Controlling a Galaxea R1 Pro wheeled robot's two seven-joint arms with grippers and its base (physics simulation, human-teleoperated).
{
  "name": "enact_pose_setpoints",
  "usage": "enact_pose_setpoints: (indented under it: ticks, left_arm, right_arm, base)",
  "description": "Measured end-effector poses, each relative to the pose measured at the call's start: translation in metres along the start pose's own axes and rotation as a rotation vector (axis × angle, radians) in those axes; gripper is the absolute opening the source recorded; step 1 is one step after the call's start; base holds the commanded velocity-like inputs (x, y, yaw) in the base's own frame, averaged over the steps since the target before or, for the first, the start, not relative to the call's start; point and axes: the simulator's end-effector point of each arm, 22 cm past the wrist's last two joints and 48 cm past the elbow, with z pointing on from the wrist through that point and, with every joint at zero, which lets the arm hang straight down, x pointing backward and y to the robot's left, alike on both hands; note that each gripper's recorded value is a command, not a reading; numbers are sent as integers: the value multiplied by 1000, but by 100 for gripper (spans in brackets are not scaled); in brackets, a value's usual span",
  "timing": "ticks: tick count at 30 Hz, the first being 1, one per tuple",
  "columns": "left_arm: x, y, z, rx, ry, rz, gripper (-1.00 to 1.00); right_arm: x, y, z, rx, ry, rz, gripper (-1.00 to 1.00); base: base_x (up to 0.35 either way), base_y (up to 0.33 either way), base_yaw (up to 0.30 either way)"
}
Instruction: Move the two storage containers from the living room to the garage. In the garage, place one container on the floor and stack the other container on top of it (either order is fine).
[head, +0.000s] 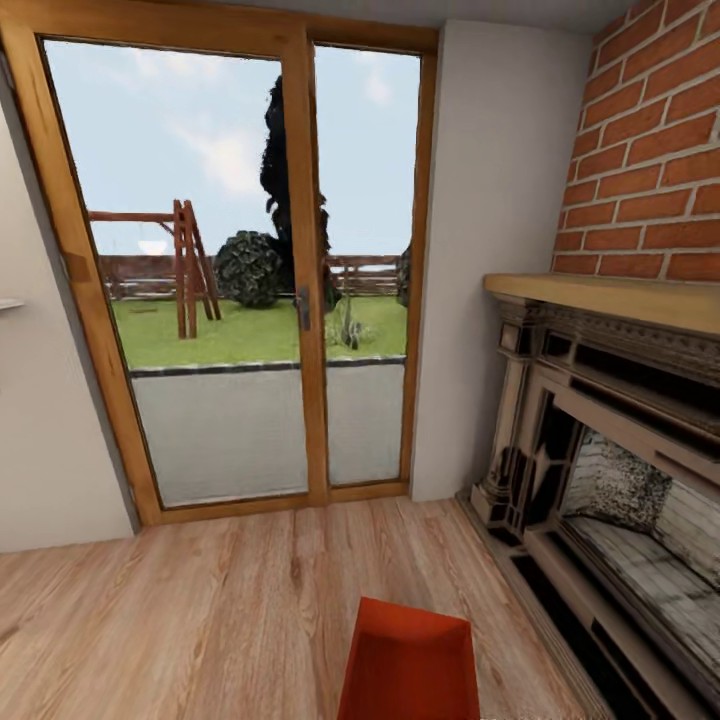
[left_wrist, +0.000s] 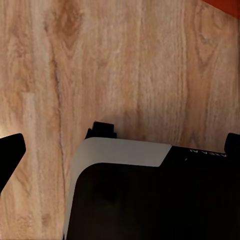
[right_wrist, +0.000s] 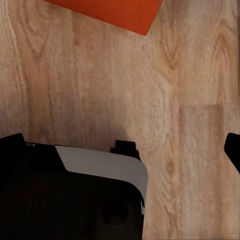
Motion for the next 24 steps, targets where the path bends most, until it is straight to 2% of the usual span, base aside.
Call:
enact_pose_setpoints:
  ticks: [24]
  left_arm:
    - [-4, -1, -1, 2, -10, -1, 100]
  right_arm:
    - [-4, 0, -1, 1, -10, 0, 100]
  base:
    - [0, 0, -225]
